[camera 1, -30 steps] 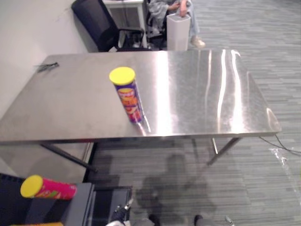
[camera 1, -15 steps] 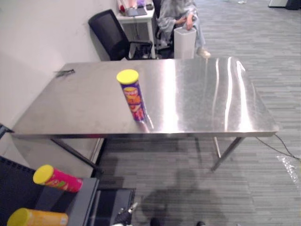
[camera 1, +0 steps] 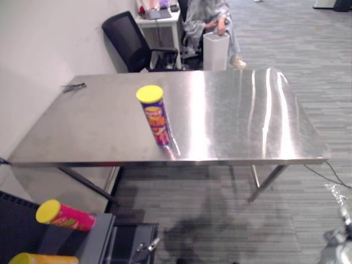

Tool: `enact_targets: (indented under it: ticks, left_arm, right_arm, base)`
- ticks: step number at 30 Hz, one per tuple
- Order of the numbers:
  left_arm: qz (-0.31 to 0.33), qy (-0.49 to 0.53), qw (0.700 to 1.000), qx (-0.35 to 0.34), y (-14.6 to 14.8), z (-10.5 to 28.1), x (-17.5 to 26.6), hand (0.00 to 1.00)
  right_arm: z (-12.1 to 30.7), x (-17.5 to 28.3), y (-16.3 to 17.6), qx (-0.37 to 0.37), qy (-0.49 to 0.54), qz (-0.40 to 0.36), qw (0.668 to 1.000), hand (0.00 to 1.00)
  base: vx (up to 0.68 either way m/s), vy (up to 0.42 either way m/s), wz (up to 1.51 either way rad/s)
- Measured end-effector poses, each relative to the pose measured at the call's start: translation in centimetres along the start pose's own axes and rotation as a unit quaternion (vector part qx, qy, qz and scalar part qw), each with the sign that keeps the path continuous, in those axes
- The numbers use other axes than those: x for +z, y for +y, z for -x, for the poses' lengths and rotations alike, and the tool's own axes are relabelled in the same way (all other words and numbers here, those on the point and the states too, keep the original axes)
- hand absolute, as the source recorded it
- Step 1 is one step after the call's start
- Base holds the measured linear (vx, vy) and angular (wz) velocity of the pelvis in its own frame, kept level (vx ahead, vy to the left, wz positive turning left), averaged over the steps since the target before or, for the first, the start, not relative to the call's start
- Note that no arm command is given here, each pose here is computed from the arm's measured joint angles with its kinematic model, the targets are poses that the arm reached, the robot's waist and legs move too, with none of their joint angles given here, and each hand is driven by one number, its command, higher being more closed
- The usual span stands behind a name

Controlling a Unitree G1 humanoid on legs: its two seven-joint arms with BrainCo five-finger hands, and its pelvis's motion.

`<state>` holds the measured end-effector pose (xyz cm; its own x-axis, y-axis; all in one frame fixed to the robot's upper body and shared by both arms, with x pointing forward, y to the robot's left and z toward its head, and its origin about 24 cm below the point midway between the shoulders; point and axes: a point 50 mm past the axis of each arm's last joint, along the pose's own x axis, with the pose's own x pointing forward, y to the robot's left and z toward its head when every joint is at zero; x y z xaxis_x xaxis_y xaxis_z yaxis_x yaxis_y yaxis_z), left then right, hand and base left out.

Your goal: Put the gum and the chips on the shelf.

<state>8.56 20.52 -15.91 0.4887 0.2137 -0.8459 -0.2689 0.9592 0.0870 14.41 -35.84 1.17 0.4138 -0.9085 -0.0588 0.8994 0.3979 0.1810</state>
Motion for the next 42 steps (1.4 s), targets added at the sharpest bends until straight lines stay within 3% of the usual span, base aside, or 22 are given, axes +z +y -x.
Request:
enact_targets:
  ticks: [5,10,17,23,29,42]
  left_arm:
    - [-0.015,-0.006,1.0,-0.007,-0.3,0.0,0.2,0.0]
    - [-0.019,-0.018,1.0,-0.011,-0.2,0.0,0.7,0.0]
    - [-0.025,-0.027,0.999,-0.022,-0.5,0.0,1.1,0.0]
    - [-0.029,-0.035,0.999,-0.028,-0.8,0.0,1.5,0.0]
    - [-0.027,-0.042,0.998,-0.023,-1.0,-0.1,1.8,0.0]
    - [-0.02,-0.058,0.998,-0.026,-1.2,-0.1,2.7,0.0]
  right_arm:
    - [1.5,6.9,5.4,0.109,-0.169,0.001,0.98,0.0]
    - [4.4,9.9,9.6,0.233,-0.243,-0.016,0.942,0.0]
    - [7.6,9.3,16.5,0.449,-0.219,-0.032,0.866,0.0]
    - [10.5,6.6,21.8,0.551,-0.151,-0.028,0.82,0.0]
    - [11.8,5.1,25.4,0.586,-0.107,-0.006,0.803,0.0]
    - [12.7,6.6,29.2,0.596,-0.113,-0.002,0.795,0.0]
  base:
    - [0.03,0.001,0.03]
    - [-0.02,0.015,0.0]
    - [-0.05,0.007,0.13]
    - [-0.02,0.009,0.26]
    - [0.0,0.019,0.15]
    - [-0.02,0.001,0.14]
